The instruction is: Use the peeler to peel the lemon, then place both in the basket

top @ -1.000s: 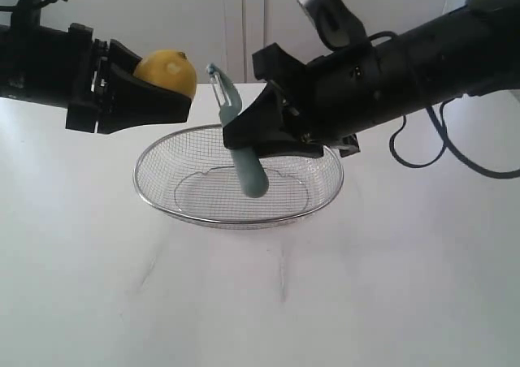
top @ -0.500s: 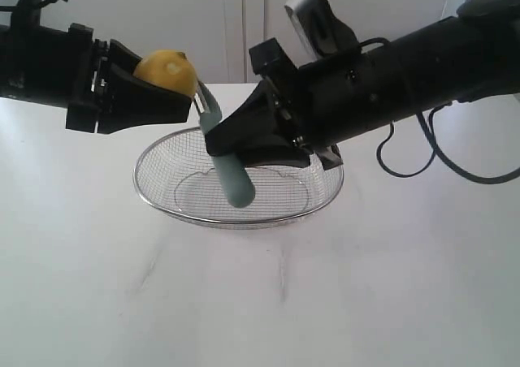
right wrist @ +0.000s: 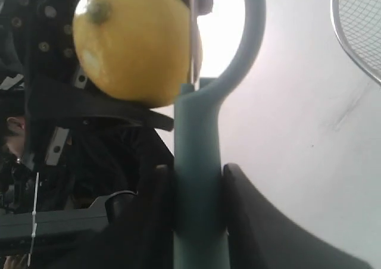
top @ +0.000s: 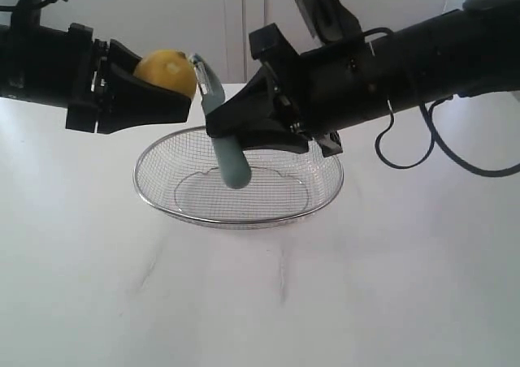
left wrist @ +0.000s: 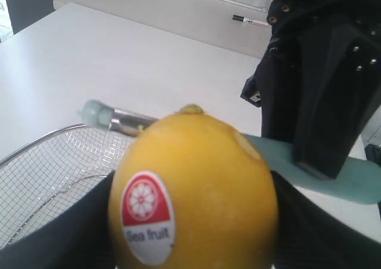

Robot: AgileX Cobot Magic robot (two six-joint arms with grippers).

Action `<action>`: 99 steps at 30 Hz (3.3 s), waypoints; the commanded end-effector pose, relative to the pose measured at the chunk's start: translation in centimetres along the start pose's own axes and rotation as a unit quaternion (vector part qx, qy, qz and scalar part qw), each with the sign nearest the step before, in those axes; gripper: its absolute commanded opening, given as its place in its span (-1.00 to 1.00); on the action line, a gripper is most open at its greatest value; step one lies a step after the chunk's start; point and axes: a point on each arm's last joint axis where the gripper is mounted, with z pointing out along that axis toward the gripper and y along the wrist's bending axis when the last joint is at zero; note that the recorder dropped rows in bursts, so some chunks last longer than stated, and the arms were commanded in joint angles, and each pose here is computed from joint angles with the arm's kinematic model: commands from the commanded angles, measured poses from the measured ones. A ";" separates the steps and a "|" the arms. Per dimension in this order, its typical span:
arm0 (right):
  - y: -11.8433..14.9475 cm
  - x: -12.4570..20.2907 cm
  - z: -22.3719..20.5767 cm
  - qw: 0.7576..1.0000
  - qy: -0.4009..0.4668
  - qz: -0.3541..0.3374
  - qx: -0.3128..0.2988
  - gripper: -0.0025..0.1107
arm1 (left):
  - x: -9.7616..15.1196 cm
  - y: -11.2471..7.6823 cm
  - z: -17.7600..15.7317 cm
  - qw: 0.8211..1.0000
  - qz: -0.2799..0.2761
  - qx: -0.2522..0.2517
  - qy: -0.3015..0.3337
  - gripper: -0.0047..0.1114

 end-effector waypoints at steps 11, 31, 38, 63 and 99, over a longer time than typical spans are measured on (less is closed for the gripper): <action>2.2 0.2 -1.6 0.999 -0.038 -0.037 -0.001 -0.96 | -0.5 -0.1 -0.2 1.000 -0.003 0.003 -0.017 -0.92; 0.6 -0.6 -1.8 0.990 -0.074 -0.073 0.091 -0.96 | -0.5 -0.1 -0.2 1.000 -0.003 0.003 -0.017 -0.92; -1.0 -0.7 -2.3 0.977 -0.068 -0.087 0.182 -0.96 | -0.5 -0.1 -0.2 1.000 -0.003 0.003 -0.017 -0.92; -4.5 -3.6 -1.3 0.945 0.029 -0.136 0.297 -0.96 | -0.5 -0.1 -0.2 1.000 -0.003 0.000 -0.017 -0.92; -14.0 -9.4 4.6 0.905 0.137 -0.191 0.355 -0.96 | -0.5 -0.1 -0.2 1.000 -0.003 0.000 -0.017 -0.92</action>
